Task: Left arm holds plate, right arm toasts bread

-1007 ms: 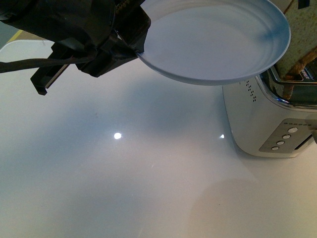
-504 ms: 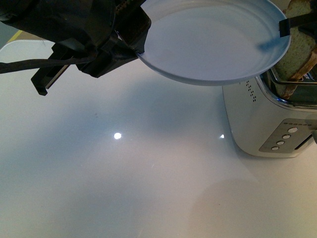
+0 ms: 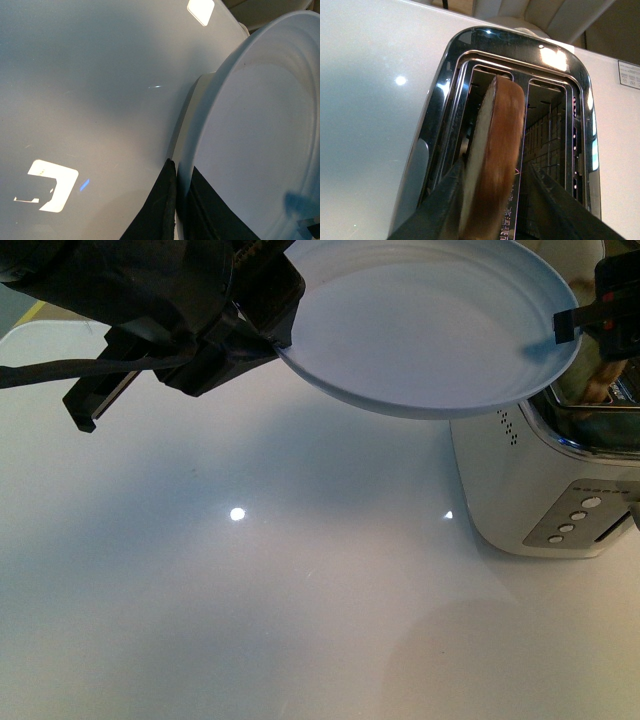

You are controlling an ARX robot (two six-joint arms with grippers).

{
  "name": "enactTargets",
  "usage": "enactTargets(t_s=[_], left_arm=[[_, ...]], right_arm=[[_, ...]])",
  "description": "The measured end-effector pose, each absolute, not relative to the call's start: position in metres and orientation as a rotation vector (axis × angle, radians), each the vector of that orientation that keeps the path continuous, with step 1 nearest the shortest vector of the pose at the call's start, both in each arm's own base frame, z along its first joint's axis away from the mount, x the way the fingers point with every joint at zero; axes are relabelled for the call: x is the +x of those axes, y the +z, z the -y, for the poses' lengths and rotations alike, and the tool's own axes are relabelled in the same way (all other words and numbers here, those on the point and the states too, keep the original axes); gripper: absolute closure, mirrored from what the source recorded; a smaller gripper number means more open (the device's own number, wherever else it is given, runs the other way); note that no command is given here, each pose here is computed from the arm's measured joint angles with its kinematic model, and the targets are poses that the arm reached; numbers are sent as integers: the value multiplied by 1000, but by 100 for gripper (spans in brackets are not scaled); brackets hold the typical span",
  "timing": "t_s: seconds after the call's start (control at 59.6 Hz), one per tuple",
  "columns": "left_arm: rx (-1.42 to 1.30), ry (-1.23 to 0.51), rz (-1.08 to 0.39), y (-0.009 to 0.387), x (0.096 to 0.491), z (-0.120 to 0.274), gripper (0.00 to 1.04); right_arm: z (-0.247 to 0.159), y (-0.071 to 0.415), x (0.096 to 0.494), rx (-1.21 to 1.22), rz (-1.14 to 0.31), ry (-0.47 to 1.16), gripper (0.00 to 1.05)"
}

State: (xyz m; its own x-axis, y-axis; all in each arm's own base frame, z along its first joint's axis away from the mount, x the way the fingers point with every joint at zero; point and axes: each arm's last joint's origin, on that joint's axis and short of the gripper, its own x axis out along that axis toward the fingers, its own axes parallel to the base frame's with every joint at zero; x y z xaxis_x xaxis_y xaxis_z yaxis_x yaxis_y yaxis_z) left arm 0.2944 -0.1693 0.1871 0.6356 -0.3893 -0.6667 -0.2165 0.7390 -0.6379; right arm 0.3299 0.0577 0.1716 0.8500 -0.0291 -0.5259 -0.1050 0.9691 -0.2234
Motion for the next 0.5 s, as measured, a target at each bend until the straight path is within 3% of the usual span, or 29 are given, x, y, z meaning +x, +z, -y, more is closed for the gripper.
enactTargets(t_s=[0.151,0.336,0.504], left_arm=[[-758,-110,-898,187,295,169,102],[-761,-108,-898,187,295,168,102],[-761,-108,-896,187,295,168,102]], right_arm=[[-54,168,324,-210,-535,8,33],[-50,185,310,-165,-464,-30,8],[-44,216,287,-120,-352,-76,9]])
